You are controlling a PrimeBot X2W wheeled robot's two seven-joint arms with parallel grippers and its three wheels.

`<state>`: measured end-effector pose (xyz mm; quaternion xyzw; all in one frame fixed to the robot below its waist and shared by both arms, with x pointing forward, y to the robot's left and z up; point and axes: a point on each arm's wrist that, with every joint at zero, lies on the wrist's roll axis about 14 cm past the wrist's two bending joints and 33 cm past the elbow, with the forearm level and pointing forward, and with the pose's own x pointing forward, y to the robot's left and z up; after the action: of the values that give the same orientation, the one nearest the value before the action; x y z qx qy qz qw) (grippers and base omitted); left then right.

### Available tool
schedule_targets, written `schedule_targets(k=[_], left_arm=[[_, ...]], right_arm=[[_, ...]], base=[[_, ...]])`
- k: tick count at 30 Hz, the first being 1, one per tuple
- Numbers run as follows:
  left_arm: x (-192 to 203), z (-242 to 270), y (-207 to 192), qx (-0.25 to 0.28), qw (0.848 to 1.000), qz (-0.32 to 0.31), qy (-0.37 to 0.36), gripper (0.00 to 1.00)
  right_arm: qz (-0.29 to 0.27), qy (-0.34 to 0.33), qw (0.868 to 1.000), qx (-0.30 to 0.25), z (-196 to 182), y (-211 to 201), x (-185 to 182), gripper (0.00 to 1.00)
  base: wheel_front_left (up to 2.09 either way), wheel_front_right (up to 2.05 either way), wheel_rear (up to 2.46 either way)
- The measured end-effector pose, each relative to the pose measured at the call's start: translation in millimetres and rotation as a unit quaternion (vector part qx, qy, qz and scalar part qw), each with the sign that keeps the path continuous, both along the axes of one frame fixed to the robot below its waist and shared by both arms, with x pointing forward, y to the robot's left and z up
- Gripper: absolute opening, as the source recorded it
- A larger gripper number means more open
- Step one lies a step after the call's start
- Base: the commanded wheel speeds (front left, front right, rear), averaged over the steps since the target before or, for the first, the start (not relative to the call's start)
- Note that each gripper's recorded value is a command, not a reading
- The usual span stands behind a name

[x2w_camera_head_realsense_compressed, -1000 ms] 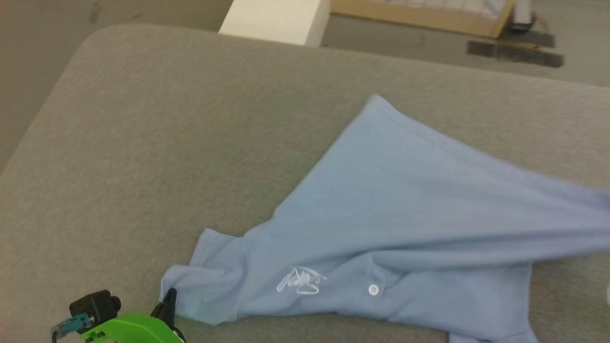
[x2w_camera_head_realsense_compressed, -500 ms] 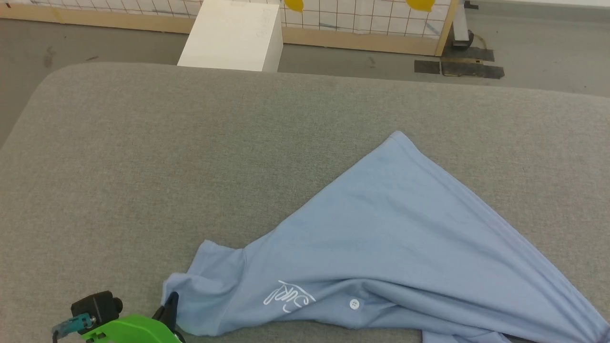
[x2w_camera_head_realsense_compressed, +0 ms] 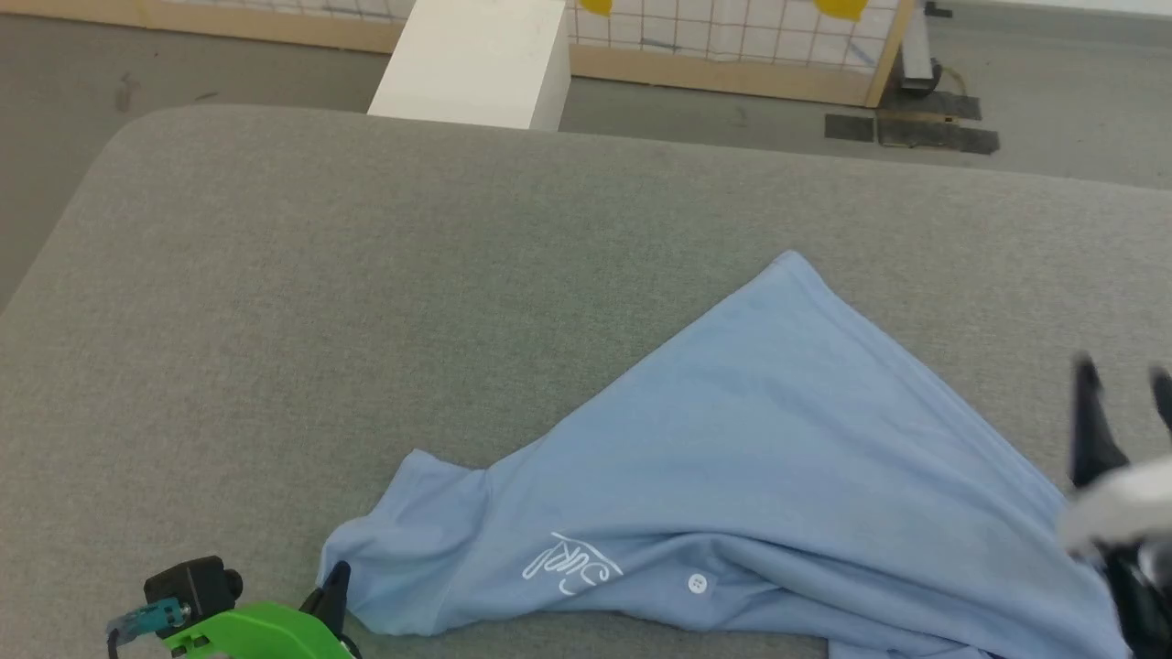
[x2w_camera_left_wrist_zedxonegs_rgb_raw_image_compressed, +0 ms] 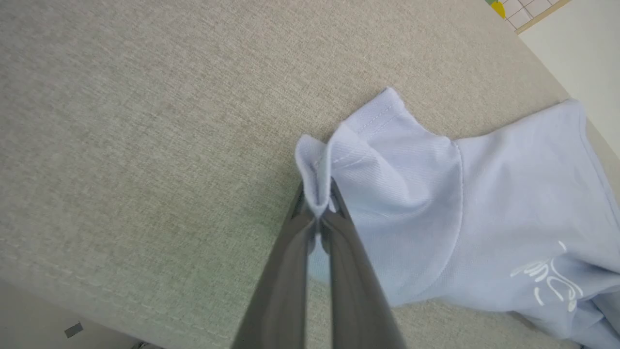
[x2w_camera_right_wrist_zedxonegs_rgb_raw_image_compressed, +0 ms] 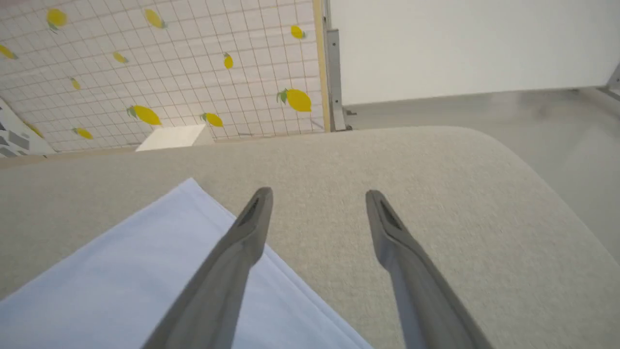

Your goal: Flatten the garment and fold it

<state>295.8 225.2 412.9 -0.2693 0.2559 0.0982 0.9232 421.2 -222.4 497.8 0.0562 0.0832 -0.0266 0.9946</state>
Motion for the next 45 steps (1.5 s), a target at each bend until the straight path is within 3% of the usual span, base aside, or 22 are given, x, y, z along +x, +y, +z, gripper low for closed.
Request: schedule_targets(k=[4, 10, 16, 25, 29, 30, 31, 32, 33, 34, 37, 45], left_arm=[[0.0, -3.4, 0.6, -0.002, 1.000, 0.004, 0.007, 0.00], [5.4, -8.2, 0.5, -0.006, 1.000, 0.011, 0.012, 0.00], [9.5, -16.1, 2.8, -0.009, 0.999, 0.024, 0.020, 0.00], [3.5, -31.1, 7.4, -0.014, 0.998, 0.052, 0.038, 0.00], [0.6, -34.5, 10.9, -0.013, 0.997, 0.063, 0.042, 0.00], [-0.9, -35.8, 12.1, -0.012, 0.997, 0.066, 0.044, 0.00], [-2.1, -37.0, 13.1, -0.011, 0.997, 0.068, 0.047, 0.00], [-3.0, -37.8, 14.1, -0.011, 0.996, 0.070, 0.049, 0.00], [-3.5, -38.0, 14.6, -0.011, 0.996, 0.072, 0.048, 0.00], [-4.0, -38.4, 14.8, -0.011, 0.996, 0.072, 0.049, 0.00], [-4.4, -37.9, 14.7, -0.010, 0.996, 0.071, 0.048, 0.00], [-7.8, -31.6, 15.5, -0.005, 0.997, 0.061, 0.040, 0.00]], right_arm=[[0.081, -0.076, 0.994, -0.006, 28.3, 54.0, 38.9, 1.00], [0.171, -0.067, 0.983, -0.013, 21.1, 109.6, 86.5, 1.00], [0.225, 0.074, 0.971, -0.035, -33.5, 144.0, 122.5, 1.00], [0.255, 0.296, 0.916, -0.090, -111.1, 161.6, 134.7, 1.00], [0.255, 0.345, 0.897, -0.112, -126.4, 162.9, 136.8, 1.00], [0.254, 0.352, 0.893, -0.117, -126.9, 163.8, 139.1, 0.86], [0.254, 0.357, 0.891, -0.120, -127.5, 164.6, 140.7, 0.49], [0.254, 0.359, 0.890, -0.122, -127.7, 165.7, 141.7, 0.35], [0.255, 0.360, 0.889, -0.121, -127.4, 166.8, 141.7, 0.05], [0.254, 0.357, 0.891, -0.116, -125.9, 168.0, 141.9, 0.00], [0.259, 0.330, 0.902, -0.107, -120.3, 172.7, 139.6, 0.00], [0.244, 0.126, 0.960, -0.057, -83.9, 162.5, 118.6, 0.00]], base=[[0.00, 0.00, 0.00], [0.00, 0.00, 0.00], [0.00, 0.00, 0.00], [0.00, 0.00, 0.00], [0.00, 0.00, 0.00], [0.00, 0.00, 0.00], [0.00, 0.00, 0.00], [0.00, 0.00, 0.00], [0.00, 0.00, 0.00], [0.00, 0.00, 0.00], [0.00, 0.00, 0.00], [0.00, 0.00, 0.00]])
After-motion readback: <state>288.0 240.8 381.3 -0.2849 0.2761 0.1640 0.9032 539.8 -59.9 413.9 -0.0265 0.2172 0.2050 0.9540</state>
